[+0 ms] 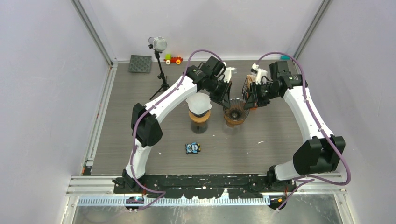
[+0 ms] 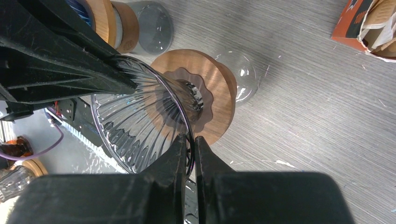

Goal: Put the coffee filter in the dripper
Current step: Place the coffee dripper in the dripper holder.

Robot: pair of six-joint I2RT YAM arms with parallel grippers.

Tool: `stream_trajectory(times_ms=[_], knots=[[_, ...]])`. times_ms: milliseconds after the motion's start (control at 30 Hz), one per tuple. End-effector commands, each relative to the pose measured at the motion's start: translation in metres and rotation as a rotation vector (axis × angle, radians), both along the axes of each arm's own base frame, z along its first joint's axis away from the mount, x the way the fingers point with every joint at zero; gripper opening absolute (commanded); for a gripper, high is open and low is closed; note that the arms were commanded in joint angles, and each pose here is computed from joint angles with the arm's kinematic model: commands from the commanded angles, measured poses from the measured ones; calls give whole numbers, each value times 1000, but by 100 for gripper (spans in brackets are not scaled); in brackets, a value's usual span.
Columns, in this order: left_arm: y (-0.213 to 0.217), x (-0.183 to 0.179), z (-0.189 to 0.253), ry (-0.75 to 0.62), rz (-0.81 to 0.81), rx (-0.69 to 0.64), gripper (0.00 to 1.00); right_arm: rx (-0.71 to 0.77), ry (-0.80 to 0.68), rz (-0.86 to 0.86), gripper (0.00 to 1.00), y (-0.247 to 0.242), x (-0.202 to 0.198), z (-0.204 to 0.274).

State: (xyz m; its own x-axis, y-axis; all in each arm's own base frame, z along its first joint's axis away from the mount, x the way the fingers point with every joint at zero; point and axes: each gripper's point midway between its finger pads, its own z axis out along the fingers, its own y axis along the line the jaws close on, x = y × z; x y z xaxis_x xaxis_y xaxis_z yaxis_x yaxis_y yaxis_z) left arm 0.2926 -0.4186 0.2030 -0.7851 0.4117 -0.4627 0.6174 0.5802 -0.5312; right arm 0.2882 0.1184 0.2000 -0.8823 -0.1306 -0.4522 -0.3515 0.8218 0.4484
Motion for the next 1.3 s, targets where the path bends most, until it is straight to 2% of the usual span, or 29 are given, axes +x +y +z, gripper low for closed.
stream_trajectory(times_ms=[0,367,1267], knots=[[-1,-29,-33,62,-105,58,0,-161,10,-23,1,-24,8,-45],[-2,-40,-49,51,-135,87,0,-170,-16,-27,1,-26,4,-56],[-7,-41,-68,101,-149,108,0,-254,30,-23,1,-41,-4,-91]])
